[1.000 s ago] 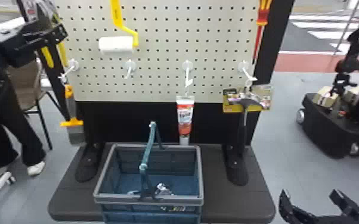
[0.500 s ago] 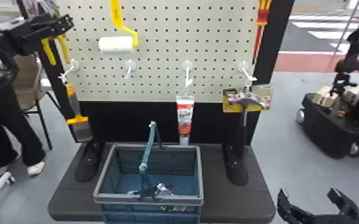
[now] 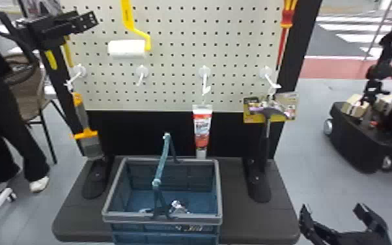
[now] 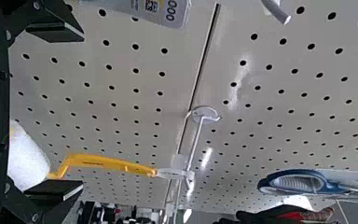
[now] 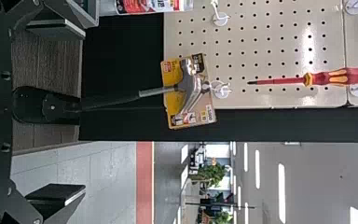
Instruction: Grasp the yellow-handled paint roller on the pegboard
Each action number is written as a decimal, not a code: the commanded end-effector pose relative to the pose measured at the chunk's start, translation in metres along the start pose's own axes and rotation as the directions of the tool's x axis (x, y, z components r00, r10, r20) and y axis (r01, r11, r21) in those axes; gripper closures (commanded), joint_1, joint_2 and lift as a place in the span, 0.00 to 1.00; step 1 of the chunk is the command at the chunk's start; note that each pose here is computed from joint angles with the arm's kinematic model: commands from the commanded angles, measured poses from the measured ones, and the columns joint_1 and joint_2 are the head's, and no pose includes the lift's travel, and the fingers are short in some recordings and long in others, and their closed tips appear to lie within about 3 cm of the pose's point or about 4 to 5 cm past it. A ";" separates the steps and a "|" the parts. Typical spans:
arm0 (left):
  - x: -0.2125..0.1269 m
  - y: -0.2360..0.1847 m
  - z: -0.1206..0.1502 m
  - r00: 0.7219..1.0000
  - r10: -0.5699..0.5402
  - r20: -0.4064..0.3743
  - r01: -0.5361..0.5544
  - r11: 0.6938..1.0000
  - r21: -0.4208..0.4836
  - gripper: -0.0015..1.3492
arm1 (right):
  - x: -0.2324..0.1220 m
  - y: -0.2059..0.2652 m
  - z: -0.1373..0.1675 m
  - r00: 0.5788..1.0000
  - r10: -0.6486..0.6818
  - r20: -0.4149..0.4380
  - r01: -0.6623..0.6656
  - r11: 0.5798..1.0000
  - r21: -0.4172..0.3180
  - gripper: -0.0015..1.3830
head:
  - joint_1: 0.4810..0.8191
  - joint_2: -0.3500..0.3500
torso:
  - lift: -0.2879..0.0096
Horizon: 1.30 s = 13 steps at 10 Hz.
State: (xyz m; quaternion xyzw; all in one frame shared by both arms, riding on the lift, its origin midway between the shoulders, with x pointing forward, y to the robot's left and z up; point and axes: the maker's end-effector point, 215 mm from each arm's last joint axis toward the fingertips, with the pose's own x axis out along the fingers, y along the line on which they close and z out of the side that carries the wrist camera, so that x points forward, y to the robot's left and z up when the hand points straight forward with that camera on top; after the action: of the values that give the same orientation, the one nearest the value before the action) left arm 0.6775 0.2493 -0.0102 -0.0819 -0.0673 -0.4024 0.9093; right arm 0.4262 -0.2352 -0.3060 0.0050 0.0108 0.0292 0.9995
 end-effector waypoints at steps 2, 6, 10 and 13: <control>0.020 -0.001 -0.014 0.996 -0.080 -0.031 0.078 0.995 -0.059 0.09 | 0.002 0.003 0.001 1.000 0.006 0.004 -0.006 1.000 0.001 0.10 | 0.20 0.50 | 0.63; 0.045 -0.022 -0.019 0.985 -0.158 -0.068 0.153 0.986 -0.068 0.10 | 0.005 0.007 0.001 1.000 0.017 0.006 -0.017 1.000 -0.001 0.10 | 0.20 0.50 | 0.63; 0.077 -0.052 -0.029 0.960 -0.253 -0.121 0.244 0.966 -0.086 0.11 | 0.016 0.017 0.004 0.999 0.042 0.024 -0.042 0.999 -0.002 0.10 | 0.20 0.50 | 0.63; 0.088 -0.060 -0.036 0.953 -0.270 -0.138 0.260 0.962 -0.084 0.47 | 0.015 0.015 0.006 0.999 0.041 0.029 -0.041 0.999 -0.007 0.10 | 0.20 0.50 | 0.63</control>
State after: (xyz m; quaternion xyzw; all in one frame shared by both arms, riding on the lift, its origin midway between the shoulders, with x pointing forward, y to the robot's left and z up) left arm 0.6929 0.1417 -0.0218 -0.0757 0.0000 -0.5271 0.8464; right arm 0.4417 -0.2183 -0.3003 0.0028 -0.0042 0.0504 0.9987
